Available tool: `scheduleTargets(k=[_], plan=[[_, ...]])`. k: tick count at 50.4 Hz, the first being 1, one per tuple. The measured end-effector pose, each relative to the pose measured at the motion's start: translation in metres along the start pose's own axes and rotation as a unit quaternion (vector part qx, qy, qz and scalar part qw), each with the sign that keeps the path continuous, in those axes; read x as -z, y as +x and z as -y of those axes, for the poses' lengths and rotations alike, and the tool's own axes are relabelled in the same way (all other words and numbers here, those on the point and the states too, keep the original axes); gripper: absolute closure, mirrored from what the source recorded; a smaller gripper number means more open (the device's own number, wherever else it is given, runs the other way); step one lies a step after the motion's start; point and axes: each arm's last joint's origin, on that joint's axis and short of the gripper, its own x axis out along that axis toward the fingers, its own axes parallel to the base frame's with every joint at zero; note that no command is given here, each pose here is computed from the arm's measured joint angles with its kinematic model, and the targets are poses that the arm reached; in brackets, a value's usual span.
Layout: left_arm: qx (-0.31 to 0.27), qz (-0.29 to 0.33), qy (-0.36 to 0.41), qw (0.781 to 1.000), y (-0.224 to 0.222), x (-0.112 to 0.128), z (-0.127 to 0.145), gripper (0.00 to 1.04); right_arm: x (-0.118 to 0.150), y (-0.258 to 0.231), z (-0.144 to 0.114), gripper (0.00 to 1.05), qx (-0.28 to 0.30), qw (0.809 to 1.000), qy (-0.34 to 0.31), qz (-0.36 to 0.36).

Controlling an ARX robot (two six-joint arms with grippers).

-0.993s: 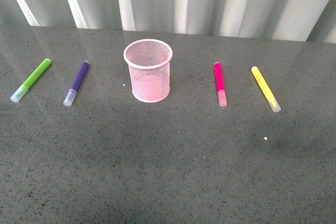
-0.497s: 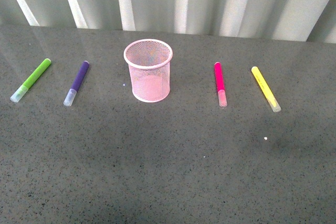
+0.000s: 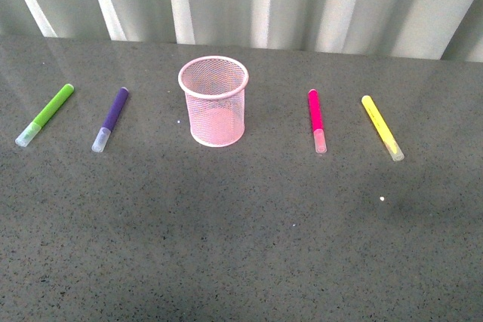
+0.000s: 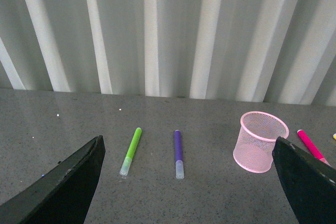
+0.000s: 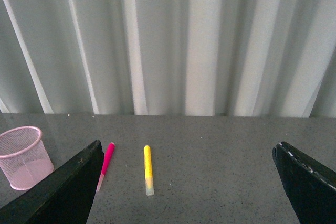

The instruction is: Insert purple and pink pens into pink cup

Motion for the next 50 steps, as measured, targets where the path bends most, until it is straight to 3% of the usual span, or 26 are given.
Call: scheduleTargets(k=[7, 12, 14, 21, 26, 31, 42, 50], plan=[[-0.008, -0.016, -0.008, 1.0, 0.001, 0.001, 0.0, 0.07, 0.0, 0.0, 0.0, 0.07, 0.0, 1.0, 0.0, 0.0], [-0.067, -0.183, -0.038, 0.98, 0.004, -0.001, 0.003, 0.07, 0.0, 0.0, 0.0, 0.07, 0.0, 1.0, 0.0, 0.0], [-0.071, -0.219, -0.04, 0.972, 0.008, -0.002, 0.005, 0.07, 0.0, 0.0, 0.0, 0.07, 0.0, 1.0, 0.0, 0.0], [-0.059, -0.227, -0.055, 0.97, 0.042, -0.018, 0.008, 0.07, 0.0, 0.0, 0.0, 0.07, 0.001, 1.0, 0.0, 0.0], [-0.036, -0.196, -0.067, 0.978, 0.092, -0.047, 0.009, 0.07, 0.0, 0.0, 0.0, 0.07, 0.0, 1.0, 0.0, 0.0], [-0.02, -0.214, -0.066, 0.974, 0.138, -0.059, 0.012, 0.07, 0.0, 0.0, 0.0, 0.07, 0.0, 1.0, 0.0, 0.0], [-0.01, -0.345, -0.042, 0.938, 0.26, -0.043, 0.023, 0.07, 0.0, 0.0, 0.0, 0.07, 0.0, 1.0, 0.0, 0.0], [-0.023, -0.392, 0.011, 0.919, 0.325, -0.029, 0.032, 0.07, 0.0, 0.0, 0.0, 0.07, 0.0, 1.0, 0.0, 0.0]])
